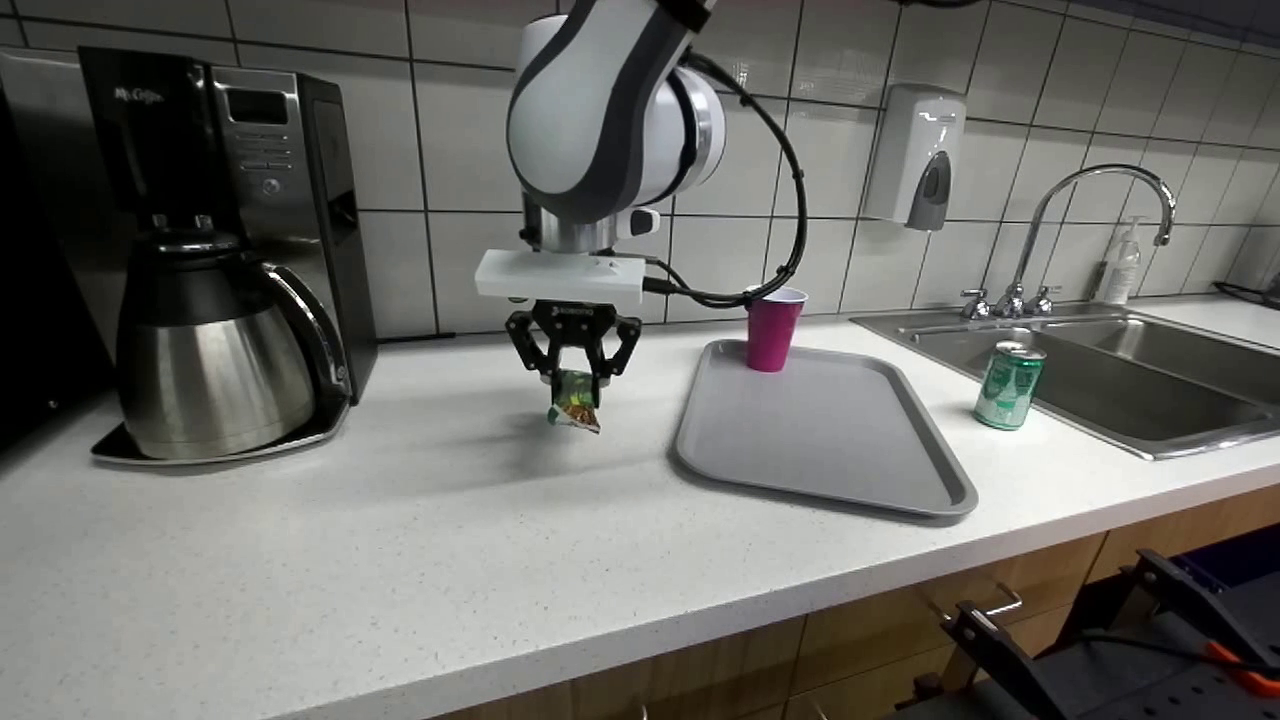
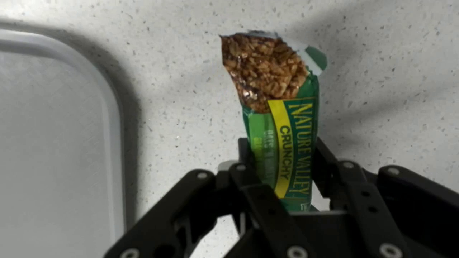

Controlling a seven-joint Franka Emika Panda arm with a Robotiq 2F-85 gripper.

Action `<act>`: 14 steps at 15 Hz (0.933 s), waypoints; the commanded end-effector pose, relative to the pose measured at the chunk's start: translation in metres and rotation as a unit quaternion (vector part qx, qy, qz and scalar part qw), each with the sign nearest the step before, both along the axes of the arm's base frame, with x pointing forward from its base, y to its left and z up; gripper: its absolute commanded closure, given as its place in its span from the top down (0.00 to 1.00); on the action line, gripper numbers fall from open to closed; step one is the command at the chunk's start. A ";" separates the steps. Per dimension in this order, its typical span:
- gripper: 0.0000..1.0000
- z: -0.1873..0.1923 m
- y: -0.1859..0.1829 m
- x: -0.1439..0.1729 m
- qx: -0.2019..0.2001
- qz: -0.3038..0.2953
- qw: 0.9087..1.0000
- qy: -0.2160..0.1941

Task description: Remove the green sachet from the tray

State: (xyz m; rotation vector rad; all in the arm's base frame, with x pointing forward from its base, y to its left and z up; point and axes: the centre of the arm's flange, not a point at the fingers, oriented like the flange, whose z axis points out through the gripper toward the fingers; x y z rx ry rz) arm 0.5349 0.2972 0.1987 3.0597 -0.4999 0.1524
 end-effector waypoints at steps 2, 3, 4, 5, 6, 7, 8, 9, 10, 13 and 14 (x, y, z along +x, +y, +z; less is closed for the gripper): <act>0.17 -0.016 0.019 0.010 -0.011 0.036 0.999 0.019; 0.17 -0.020 0.020 0.010 -0.013 0.041 0.999 0.022; 0.17 -0.023 0.021 0.011 -0.013 0.045 0.999 0.024; 0.17 -0.026 0.022 0.011 -0.014 0.049 0.998 0.026; 0.17 -0.029 0.022 0.012 -0.015 0.053 0.998 0.027; 0.17 -0.031 0.023 0.013 -0.016 0.056 0.998 0.029; 0.17 -0.033 0.023 0.013 -0.016 0.059 0.998 0.030; 0.17 -0.034 0.023 0.014 -0.017 0.061 0.997 0.032; 0.67 -0.035 0.023 0.015 -0.017 0.063 0.997 0.034; 0.83 -0.032 0.021 0.017 -0.018 0.065 0.997 0.031; 0.89 -0.029 0.020 0.018 -0.017 0.064 0.997 0.028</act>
